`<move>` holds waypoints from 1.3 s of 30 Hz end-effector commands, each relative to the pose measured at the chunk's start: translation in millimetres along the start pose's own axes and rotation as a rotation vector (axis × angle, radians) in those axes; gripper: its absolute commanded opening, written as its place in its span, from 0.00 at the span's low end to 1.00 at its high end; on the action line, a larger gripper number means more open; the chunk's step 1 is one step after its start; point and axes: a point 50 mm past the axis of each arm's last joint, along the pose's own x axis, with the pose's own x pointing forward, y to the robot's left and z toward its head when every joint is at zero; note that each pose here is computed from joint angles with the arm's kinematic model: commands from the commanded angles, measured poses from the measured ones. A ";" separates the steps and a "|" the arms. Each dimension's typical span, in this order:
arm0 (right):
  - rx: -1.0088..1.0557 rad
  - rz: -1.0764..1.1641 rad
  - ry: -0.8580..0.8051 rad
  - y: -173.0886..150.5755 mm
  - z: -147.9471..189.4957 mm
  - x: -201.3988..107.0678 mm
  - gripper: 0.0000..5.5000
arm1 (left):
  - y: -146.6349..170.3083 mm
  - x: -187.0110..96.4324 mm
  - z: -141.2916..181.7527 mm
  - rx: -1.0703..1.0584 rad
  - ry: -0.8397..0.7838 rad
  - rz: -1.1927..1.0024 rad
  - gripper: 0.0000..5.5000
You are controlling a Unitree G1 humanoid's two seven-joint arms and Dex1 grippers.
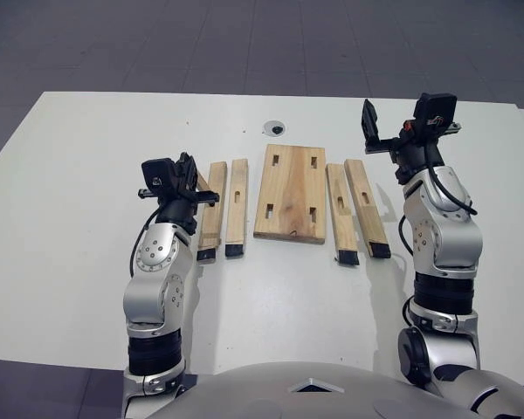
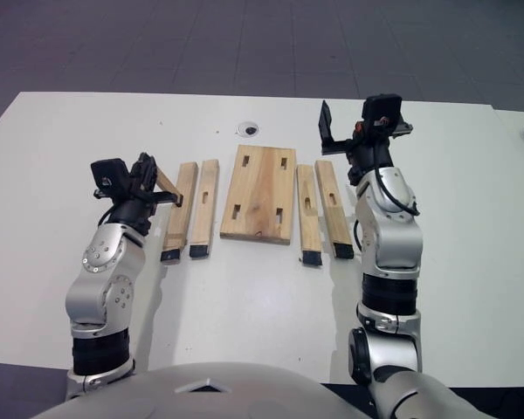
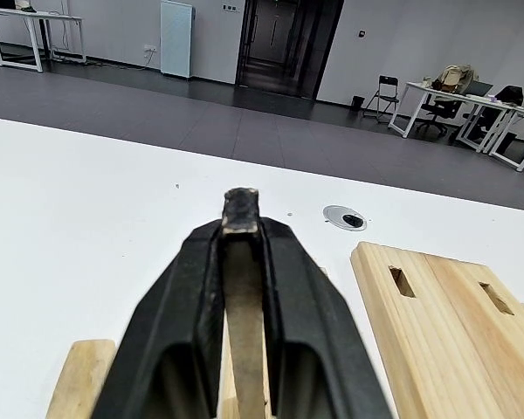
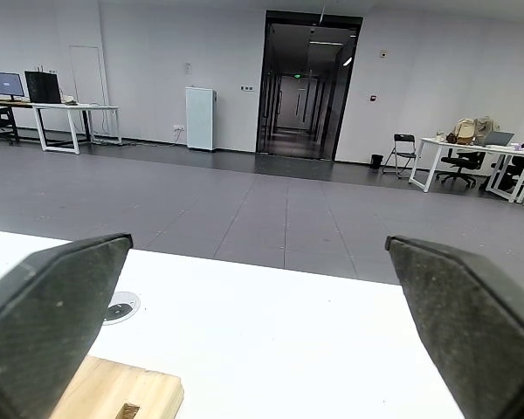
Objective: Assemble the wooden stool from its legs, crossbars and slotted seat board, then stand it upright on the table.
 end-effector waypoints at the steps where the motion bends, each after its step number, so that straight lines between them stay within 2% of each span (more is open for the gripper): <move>1: -0.001 -0.007 -0.004 -0.4 3.8 -0.3 0.98 | 8.7 -14.3 -27.7 0.077 0.143 0.001 0.08; 6: -0.003 -0.006 0.000 1.5 4.3 0.2 0.98 | 22.0 -35.2 -58.0 0.130 0.272 0.007 0.08; 12: 0.000 0.014 0.001 5.7 5.6 3.9 0.98 | 31.8 -36.3 -86.6 0.162 0.416 0.026 0.08; 19: 0.000 0.022 -0.011 6.9 8.4 8.7 0.98 | 20.6 -10.4 -74.5 0.151 0.376 -0.017 0.08; 24: -0.001 0.016 -0.020 4.5 10.9 11.2 0.98 | 26.9 -22.3 -87.5 0.162 0.429 -0.005 0.08; 39: -0.005 0.016 -0.032 4.8 13.7 11.3 0.98 | 30.6 -37.5 -93.1 0.174 0.448 0.009 0.08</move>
